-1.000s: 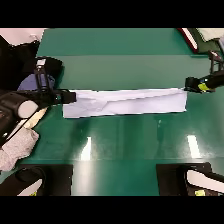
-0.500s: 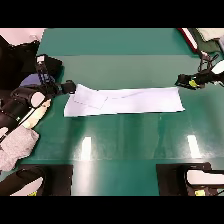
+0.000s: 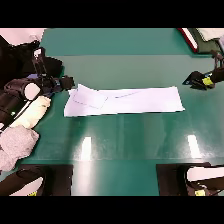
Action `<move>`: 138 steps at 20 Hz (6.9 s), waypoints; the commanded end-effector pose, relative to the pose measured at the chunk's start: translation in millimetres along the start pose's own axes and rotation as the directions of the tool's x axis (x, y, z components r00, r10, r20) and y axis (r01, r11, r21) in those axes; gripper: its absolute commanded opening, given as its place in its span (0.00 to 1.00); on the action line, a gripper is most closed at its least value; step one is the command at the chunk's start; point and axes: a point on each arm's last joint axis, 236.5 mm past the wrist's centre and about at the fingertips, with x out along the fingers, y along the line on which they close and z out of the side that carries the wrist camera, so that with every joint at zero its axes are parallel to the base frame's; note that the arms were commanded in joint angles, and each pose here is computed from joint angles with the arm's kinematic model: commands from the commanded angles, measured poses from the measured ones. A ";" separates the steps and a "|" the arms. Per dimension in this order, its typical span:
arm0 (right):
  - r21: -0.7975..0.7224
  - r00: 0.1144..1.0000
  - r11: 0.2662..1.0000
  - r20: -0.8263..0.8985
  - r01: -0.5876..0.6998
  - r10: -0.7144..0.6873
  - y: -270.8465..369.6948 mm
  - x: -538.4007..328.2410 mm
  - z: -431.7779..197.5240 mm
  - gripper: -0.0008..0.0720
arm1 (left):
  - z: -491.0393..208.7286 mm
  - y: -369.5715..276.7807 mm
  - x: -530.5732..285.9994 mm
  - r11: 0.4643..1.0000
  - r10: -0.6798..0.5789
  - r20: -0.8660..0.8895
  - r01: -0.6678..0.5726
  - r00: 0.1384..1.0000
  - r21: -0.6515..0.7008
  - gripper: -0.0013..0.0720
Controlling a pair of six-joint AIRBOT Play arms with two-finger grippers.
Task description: Fold the shirts.
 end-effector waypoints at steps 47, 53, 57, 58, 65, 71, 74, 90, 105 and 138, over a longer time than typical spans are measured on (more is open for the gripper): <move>-0.531 0.791 0.613 -0.210 -0.585 0.574 359.2 -92.5 -102.9 0.02 | -35.2 -167.8 87.2 0.847 0.015 -0.338 0.167 0.941 0.504 0.05; -0.608 0.740 0.476 -0.301 -0.635 0.602 447.4 -66.4 -135.1 0.03 | 92.9 -62.9 -37.7 0.874 0.167 -0.094 -0.103 0.982 0.474 0.05; -0.623 0.707 0.415 -0.340 -0.663 0.620 505.5 -23.1 -163.7 0.03 | 134.3 -16.6 -125.8 0.895 0.212 0.040 -0.211 0.976 0.393 0.05; -0.619 0.702 0.410 -0.347 -0.670 0.622 517.0 -8.2 -170.7 0.03 | 139.9 -9.4 -144.6 0.899 0.218 0.069 -0.228 0.974 0.373 0.05; -0.554 0.716 0.474 -0.386 -0.684 0.582 540.0 111.2 -213.5 0.04 | 127.7 4.1 -190.8 0.895 0.248 0.061 -0.252 0.967 0.369 0.05; -0.609 0.651 0.314 -0.471 -0.728 0.596 567.3 102.2 -263.4 0.67 | 122.9 6.1 -190.2 0.895 0.255 0.040 -0.252 0.966 0.369 0.06; -0.688 0.783 0.393 -0.448 -0.610 0.432 490.5 103.4 -226.5 0.63 | 117.4 8.4 -190.7 0.894 0.265 0.017 -0.253 0.964 0.369 0.06; -0.088 0.780 0.828 -0.403 -0.554 0.479 284.8 171.9 -138.0 0.90 | 113.1 -13.3 -185.4 0.918 0.174 -0.001 -0.161 0.985 0.362 0.06; -0.376 0.749 0.658 -0.455 -0.652 0.482 389.4 168.1 -158.0 0.03 | 105.2 -9.6 -186.3 0.916 0.189 -0.035 -0.164 0.981 0.365 0.06; 0.546 0.884 0.818 0.273 0.183 -0.379 -221.6 -142.0 -74.6 0.82 | 103.0 -8.9 -186.5 0.928 0.192 -0.044 -0.167 0.980 0.334 0.06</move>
